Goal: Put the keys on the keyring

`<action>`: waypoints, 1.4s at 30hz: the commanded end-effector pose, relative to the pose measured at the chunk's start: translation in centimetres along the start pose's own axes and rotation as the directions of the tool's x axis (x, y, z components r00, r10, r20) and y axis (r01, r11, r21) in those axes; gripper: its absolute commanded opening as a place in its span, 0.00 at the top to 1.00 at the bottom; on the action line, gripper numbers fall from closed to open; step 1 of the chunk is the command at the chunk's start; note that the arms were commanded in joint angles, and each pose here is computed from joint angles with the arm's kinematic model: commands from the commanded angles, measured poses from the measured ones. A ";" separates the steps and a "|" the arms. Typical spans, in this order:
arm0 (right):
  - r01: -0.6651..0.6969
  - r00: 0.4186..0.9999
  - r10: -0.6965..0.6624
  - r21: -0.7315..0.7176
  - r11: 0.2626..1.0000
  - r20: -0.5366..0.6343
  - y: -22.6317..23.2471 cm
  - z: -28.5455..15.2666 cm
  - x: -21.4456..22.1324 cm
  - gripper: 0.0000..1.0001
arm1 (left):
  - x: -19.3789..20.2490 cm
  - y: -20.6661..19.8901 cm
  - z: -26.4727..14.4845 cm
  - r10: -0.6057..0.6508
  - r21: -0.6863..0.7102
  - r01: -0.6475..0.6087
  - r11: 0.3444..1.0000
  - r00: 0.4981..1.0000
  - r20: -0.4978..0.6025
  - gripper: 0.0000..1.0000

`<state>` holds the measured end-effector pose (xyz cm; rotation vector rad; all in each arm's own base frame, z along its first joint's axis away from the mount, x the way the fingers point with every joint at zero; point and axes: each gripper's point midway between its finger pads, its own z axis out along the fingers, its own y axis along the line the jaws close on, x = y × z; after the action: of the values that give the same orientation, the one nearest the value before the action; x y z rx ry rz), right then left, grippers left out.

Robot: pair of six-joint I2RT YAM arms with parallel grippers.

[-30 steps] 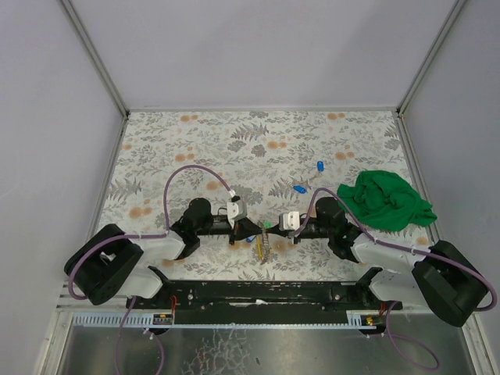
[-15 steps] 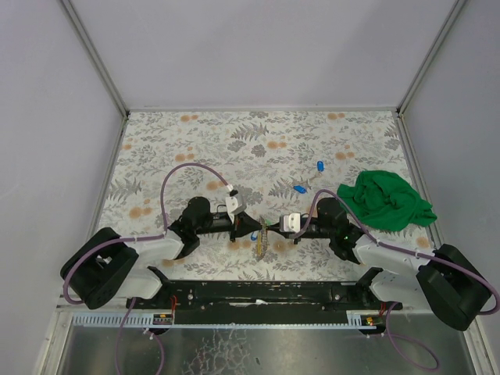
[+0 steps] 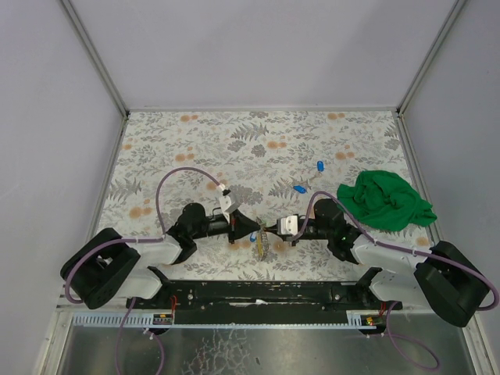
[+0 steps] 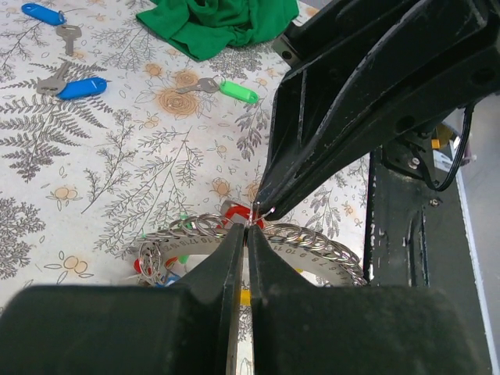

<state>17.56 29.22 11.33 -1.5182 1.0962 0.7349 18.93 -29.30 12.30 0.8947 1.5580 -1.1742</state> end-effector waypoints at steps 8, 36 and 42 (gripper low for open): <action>0.050 0.998 -0.051 0.028 0.998 0.043 -1.1 0.3 -2.3 1.00 | -5.1 0.2 0.0 -0.009 -0.038 0.019 0.999 0.965 0.261 1.00; 0.113 0.989 -0.119 -0.069 0.991 -0.090 -2.6 -1.2 -4.7 1.00 | -1.5 -1.4 0.4 0.299 0.185 -0.300 0.936 0.954 0.033 0.77; 0.111 0.990 -0.118 -0.085 0.990 -0.079 -2.3 -1.1 -4.9 1.00 | -1.3 -1.7 0.9 0.304 0.232 -0.302 0.924 0.952 0.030 0.77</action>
<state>17.45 28.12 13.28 -1.7049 1.1709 0.6572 17.92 -30.29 12.96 1.2112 1.3166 -1.1417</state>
